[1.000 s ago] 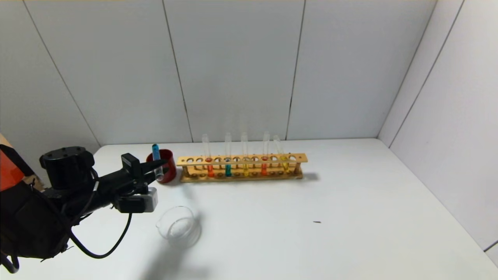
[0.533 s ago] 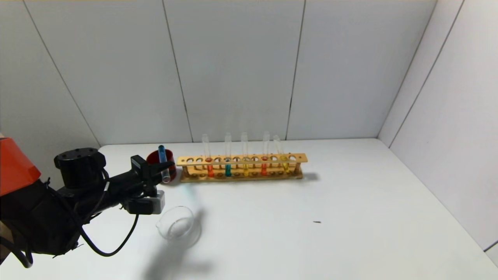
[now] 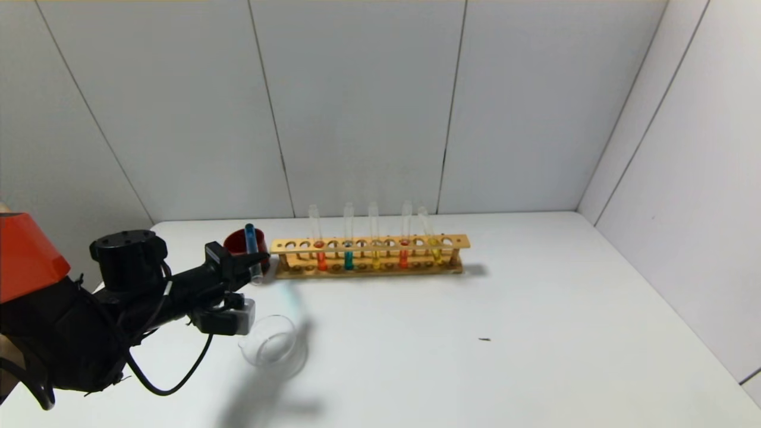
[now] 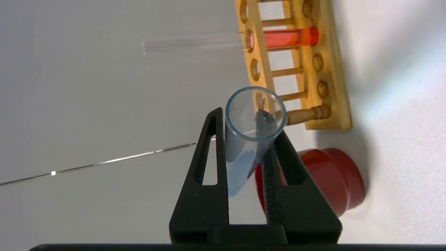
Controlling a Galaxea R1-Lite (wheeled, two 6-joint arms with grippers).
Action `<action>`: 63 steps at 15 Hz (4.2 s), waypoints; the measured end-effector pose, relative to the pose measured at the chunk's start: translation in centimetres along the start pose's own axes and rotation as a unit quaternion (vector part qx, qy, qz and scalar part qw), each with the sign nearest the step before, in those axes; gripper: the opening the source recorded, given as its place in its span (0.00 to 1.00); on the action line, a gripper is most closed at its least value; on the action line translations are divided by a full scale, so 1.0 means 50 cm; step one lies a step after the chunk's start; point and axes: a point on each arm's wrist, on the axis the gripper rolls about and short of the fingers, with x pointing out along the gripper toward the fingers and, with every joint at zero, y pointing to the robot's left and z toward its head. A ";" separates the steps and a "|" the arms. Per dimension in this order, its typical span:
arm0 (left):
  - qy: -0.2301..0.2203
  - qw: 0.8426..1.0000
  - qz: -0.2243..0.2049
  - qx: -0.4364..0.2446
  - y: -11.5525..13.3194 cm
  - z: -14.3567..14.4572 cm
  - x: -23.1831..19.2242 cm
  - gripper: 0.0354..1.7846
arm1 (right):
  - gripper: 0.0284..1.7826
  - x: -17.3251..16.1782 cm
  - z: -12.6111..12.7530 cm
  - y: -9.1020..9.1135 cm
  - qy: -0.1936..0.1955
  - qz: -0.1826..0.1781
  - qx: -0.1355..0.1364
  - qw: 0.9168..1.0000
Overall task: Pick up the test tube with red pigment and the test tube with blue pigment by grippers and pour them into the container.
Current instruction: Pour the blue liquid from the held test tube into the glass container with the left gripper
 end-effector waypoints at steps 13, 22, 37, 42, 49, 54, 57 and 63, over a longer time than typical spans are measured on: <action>0.011 0.998 -0.011 0.066 -0.007 0.009 0.000 0.16 | 0.98 0.000 0.000 0.000 0.000 0.000 0.000 1.000; 0.009 0.995 -0.011 0.096 -0.007 0.011 0.001 0.16 | 0.98 0.000 0.000 0.000 0.000 0.000 0.000 1.000; 0.015 0.991 0.012 0.130 0.009 0.012 -0.007 0.16 | 0.98 0.000 0.000 0.000 0.000 0.000 0.000 1.000; 0.015 0.991 0.015 0.133 0.015 0.017 -0.014 0.16 | 0.98 0.000 0.000 0.000 0.000 0.000 0.000 1.000; 0.017 0.986 0.023 0.163 0.025 0.029 -0.032 0.16 | 0.98 0.000 0.000 0.000 0.000 0.000 0.000 1.000; 0.027 0.977 0.049 0.205 0.038 0.028 -0.034 0.16 | 0.98 0.000 0.000 0.000 0.000 0.000 0.000 1.000; 0.026 0.973 0.050 0.223 0.038 0.029 -0.033 0.16 | 0.98 0.000 0.000 0.000 0.000 0.000 0.000 1.000; 0.032 0.958 0.076 0.276 0.053 0.034 -0.031 0.16 | 0.98 0.000 0.000 0.000 0.000 0.000 0.000 1.000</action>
